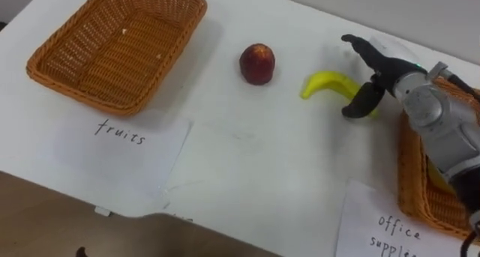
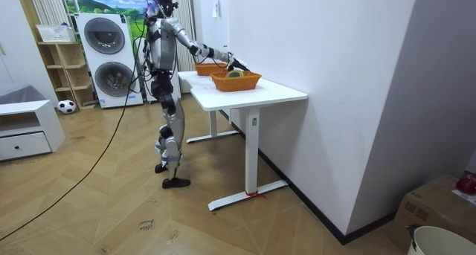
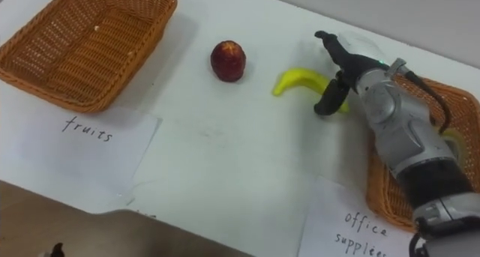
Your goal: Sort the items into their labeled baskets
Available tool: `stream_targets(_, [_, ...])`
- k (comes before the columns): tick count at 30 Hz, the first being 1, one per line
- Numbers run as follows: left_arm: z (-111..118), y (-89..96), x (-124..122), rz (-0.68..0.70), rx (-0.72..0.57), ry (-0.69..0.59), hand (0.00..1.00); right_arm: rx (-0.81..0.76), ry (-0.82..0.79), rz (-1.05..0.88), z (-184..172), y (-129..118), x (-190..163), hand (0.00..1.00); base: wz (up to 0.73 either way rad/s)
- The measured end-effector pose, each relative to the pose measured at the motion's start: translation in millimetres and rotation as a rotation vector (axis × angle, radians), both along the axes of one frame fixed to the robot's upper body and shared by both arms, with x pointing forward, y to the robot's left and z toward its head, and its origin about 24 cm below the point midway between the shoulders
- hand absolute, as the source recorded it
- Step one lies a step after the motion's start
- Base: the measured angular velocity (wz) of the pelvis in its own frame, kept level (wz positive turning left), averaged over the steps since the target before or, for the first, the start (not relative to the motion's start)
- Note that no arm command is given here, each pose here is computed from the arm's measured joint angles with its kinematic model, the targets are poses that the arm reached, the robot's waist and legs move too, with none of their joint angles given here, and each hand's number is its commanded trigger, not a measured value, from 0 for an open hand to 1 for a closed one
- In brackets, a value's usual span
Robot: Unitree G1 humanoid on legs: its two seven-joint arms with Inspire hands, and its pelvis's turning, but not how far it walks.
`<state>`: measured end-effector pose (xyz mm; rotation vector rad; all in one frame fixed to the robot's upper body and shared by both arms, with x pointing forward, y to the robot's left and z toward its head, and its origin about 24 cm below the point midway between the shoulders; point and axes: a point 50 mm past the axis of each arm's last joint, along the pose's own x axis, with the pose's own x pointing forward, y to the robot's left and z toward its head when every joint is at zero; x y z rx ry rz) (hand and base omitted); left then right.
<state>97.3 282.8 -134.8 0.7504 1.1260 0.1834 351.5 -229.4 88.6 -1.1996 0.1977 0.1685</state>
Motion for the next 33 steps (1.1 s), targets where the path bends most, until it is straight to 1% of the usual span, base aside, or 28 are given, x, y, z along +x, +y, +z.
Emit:
stream_targets(3, [0,0.9,1,-0.012,0.007,0.003,0.00,-0.013,0.004,0.003,0,1,1,0.00,0.10])
stream_targets(10, [-2,2.2,-3,0.013,-0.004,0.024,0.00,-0.031,0.026,-0.020,-4,-5,3,0.00,0.02])
stream_targets(16, [0,1.3,7,-0.030,0.006,0.014,0.00,-0.054,0.057,-0.017,-8,-7,1,0.00,0.07])
stream_targets(21, [1,-1.7,13,-0.059,0.006,0.007,0.00,-0.083,0.115,-0.012,-13,-11,-1,0.00,0.00])
stream_targets(24, [2,-0.6,17,-0.064,0.011,-0.001,0.00,-0.089,0.141,-0.010,-15,-11,-2,0.00,0.00])
stream_targets(33, [3,1.9,17,-0.083,-0.005,0.015,0.00,-0.099,0.265,0.021,-20,-13,-6,0.00,0.00])
